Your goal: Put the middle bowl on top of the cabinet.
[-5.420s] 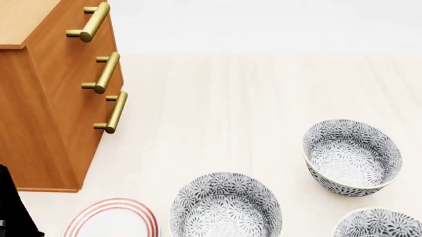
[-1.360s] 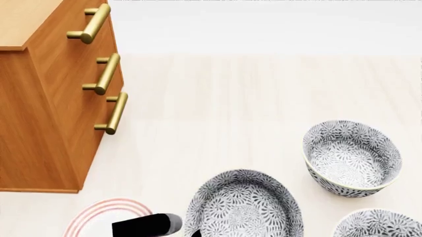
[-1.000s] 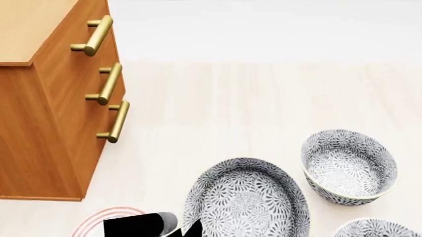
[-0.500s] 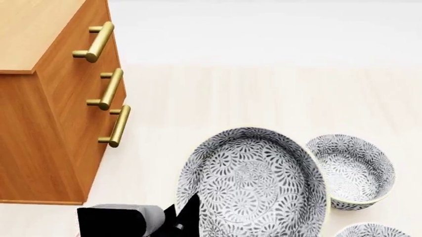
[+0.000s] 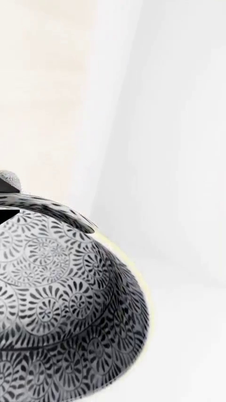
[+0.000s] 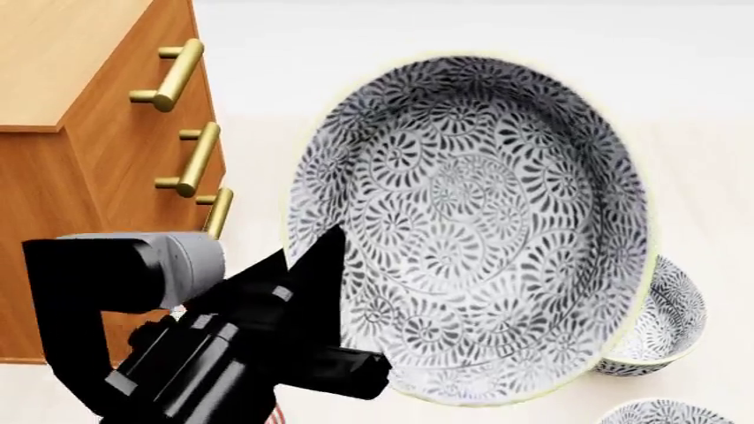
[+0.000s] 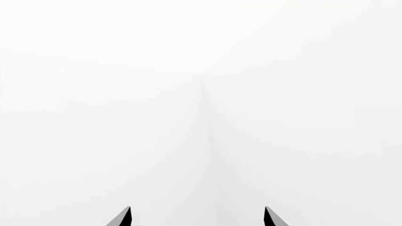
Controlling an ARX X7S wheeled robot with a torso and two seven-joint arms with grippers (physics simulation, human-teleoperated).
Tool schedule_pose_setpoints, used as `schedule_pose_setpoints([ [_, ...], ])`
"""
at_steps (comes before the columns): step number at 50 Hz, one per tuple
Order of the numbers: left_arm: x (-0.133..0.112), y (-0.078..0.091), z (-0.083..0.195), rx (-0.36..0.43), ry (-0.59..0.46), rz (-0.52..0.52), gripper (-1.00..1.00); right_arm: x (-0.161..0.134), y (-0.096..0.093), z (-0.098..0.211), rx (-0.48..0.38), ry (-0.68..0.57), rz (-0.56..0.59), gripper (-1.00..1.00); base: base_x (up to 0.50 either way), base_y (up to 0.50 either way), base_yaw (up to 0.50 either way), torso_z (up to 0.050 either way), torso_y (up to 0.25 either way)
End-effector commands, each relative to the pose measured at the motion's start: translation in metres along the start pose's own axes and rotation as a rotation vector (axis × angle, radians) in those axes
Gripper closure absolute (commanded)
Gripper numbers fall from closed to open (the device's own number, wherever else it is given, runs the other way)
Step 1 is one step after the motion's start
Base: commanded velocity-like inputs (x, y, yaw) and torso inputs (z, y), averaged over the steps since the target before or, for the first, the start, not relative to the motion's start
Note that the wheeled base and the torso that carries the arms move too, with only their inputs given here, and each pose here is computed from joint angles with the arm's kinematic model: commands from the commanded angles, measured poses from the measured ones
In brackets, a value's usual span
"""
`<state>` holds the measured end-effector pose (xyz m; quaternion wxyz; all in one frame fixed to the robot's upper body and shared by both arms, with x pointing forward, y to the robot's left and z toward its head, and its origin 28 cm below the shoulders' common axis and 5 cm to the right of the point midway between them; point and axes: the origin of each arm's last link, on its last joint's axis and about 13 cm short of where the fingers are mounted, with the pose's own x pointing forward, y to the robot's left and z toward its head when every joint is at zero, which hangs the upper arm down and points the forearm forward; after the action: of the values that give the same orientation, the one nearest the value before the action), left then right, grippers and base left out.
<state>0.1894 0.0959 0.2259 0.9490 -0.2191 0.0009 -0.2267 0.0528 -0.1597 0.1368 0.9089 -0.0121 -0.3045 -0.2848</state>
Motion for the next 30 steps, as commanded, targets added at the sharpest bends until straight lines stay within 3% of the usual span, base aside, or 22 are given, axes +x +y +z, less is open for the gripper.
schedule_pose_setpoints([
  [1, -0.015, -0.028, 0.065, -0.04, 0.002, -0.056, 1.0, 0.0, 0.008, -0.001, -0.003, 0.005, 0.01, -1.0, 0.0, 0.0, 0.0, 0.0, 0.0],
  [7, -0.014, -0.041, 0.099, -0.132, 0.026, -0.042, 1.0, -0.001, 0.01, 0.003, -0.002, 0.003, 0.013, -1.0, 0.0, 0.0, 0.0, 0.0, 0.0],
  [11, -0.008, -0.044, 0.117, -0.174, 0.012, 0.043, 1.0, -0.003, 0.01, 0.005, 0.0, 0.0, 0.004, -1.0, 0.0, 0.0, 0.0, 0.0, 0.0],
  [21, 0.022, -0.038, 0.158, -0.308, 0.014, 0.235, 1.0, -0.002, 0.014, 0.005, 0.0, -0.002, 0.007, -1.0, 0.0, 0.0, 0.0, 0.0, 0.0],
  [30, 0.045, -0.031, 0.187, -0.376, 0.007, 0.443, 1.0, -0.001, 0.012, 0.005, -0.001, -0.003, 0.01, -1.0, 0.0, 0.0, 0.0, 0.0, 0.0],
])
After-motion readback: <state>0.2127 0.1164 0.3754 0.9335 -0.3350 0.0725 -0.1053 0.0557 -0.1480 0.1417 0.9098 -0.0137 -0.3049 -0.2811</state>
